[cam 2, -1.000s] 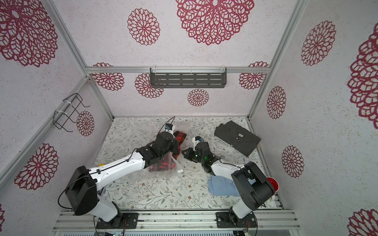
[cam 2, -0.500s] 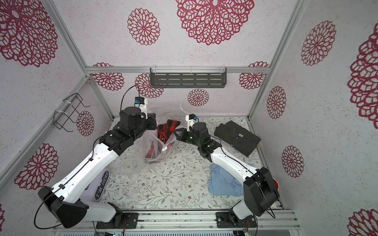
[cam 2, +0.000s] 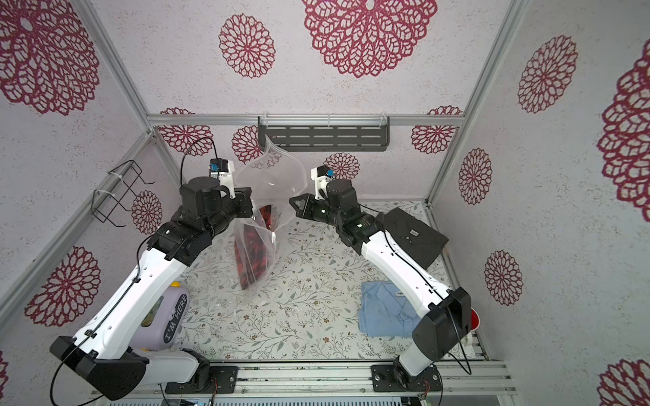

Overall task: Place the folded shirt into the vacuum bag
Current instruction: Adjust the vacuum bag at the center of the board.

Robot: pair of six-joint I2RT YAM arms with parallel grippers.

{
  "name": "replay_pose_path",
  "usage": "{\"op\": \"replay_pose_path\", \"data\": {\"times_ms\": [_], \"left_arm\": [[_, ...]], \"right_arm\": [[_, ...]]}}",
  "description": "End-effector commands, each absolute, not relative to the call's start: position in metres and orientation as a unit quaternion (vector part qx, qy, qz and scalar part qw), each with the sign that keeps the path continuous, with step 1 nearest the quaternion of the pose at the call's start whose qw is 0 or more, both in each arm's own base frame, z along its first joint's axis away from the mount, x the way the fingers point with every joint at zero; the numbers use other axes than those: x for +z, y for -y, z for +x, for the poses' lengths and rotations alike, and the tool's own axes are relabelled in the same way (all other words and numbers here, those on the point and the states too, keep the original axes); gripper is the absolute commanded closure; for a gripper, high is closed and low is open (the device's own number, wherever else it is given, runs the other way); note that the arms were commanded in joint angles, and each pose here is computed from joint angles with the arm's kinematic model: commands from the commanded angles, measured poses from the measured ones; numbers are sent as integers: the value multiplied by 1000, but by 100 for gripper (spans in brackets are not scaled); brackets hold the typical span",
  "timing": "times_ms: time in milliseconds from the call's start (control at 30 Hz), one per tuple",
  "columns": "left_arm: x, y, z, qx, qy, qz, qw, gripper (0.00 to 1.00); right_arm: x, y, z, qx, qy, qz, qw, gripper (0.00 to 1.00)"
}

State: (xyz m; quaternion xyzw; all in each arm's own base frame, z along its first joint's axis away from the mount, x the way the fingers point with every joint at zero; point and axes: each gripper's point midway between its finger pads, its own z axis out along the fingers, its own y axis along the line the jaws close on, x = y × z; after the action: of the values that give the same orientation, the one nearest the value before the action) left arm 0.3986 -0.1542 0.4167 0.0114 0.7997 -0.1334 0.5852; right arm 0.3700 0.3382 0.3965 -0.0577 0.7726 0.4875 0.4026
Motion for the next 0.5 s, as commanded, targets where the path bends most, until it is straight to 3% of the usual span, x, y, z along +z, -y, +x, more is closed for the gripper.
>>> {"op": "replay_pose_path", "data": {"times_ms": [0,467], "left_arm": [[432,153,403,-133,-793,21,594,100],[555,129,386,-122,-743,44,657,100]], "right_arm": [[429,-330,371,484,-755,-74,436,100],[474,-340,360,537,-718,-94,434,100]]}}
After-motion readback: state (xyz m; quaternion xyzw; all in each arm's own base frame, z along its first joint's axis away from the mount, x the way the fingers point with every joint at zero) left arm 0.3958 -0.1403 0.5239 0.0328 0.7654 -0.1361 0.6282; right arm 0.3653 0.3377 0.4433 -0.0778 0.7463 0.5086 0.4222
